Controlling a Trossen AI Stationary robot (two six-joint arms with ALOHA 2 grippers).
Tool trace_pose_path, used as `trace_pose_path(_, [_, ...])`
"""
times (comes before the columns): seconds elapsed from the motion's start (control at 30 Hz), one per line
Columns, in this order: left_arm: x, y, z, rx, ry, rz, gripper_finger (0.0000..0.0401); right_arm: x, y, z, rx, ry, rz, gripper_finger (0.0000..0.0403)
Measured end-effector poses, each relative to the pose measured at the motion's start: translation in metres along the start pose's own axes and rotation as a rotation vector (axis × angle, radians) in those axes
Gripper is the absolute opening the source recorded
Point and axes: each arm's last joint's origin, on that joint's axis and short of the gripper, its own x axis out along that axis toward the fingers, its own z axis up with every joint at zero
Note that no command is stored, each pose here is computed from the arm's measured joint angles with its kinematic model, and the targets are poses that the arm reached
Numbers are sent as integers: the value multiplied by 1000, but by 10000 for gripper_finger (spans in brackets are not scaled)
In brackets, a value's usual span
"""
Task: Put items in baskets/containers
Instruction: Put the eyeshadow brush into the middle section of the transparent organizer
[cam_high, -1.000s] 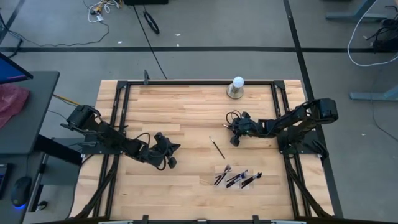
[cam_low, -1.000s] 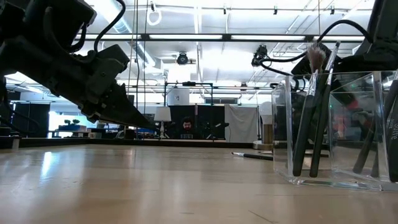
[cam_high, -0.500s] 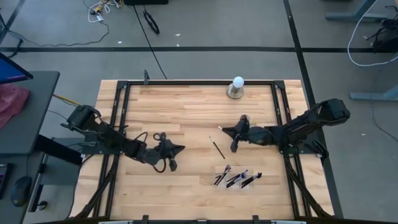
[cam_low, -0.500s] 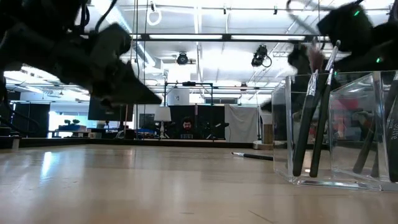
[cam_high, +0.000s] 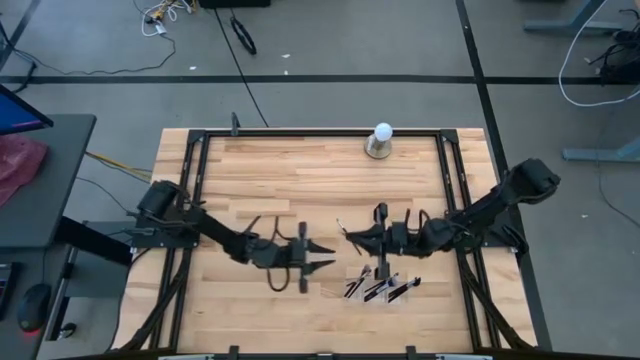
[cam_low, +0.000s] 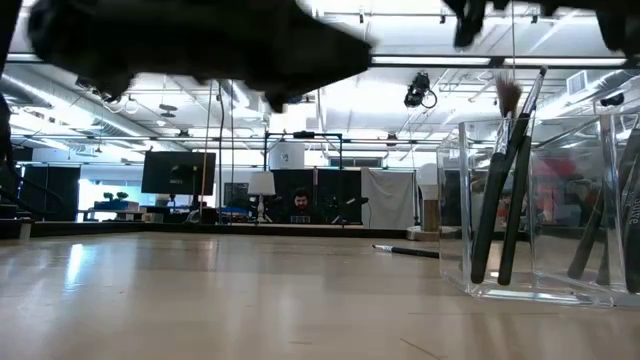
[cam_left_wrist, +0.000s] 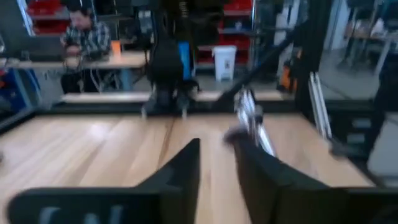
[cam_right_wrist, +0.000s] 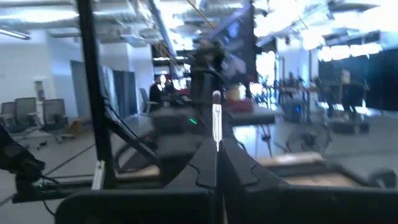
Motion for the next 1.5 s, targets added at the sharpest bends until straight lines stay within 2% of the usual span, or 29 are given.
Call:
trace_pose_path(0.2, [37, 1, 17, 5, -77, 33, 200, 19, 32, 7, -69, -34, 58, 1])
trace_pose_path(0.3, [45, -1, 28, 32, -130, -67, 230, 21, 42, 5, -96, -31, 72, 1])
trace_pose_path(0.4, [48, -6, 35, 39, -167, -161, 236, 22, 47, 1, -109, -25, 57, 1])
trace_pose_path(0.53, [50, -12, 44, 59, -207, -196, 217, 22, 50, -1, -105, -34, 57, 1])
trace_pose_path(0.7, [51, -16, 51, 62, -243, -210, 165, 21, 52, -3, -109, -31, 52, 1])
trace_pose_path(0.97, [52, -15, 51, 47, -235, -209, 22, 18, 57, -3, -123, -21, 51, 2])
trace_pose_path(1.13, [50, -21, 46, 54, -181, -210, 15, 14, 63, -5, -100, 20, 67, 20])
trace_pose_path(1.2, [49, -25, 41, 64, -129, -180, 14, 8, 66, -4, -85, 62, 34, 37])
trace_pose_path(1.3, [46, -29, 30, 77, -3, -121, 14, -5, 70, 8, -68, 134, -34, 72])
trace_pose_path(1.5, [39, -26, 26, 42, 192, -41, 14, -21, 70, 27, 5, 324, -44, 160])
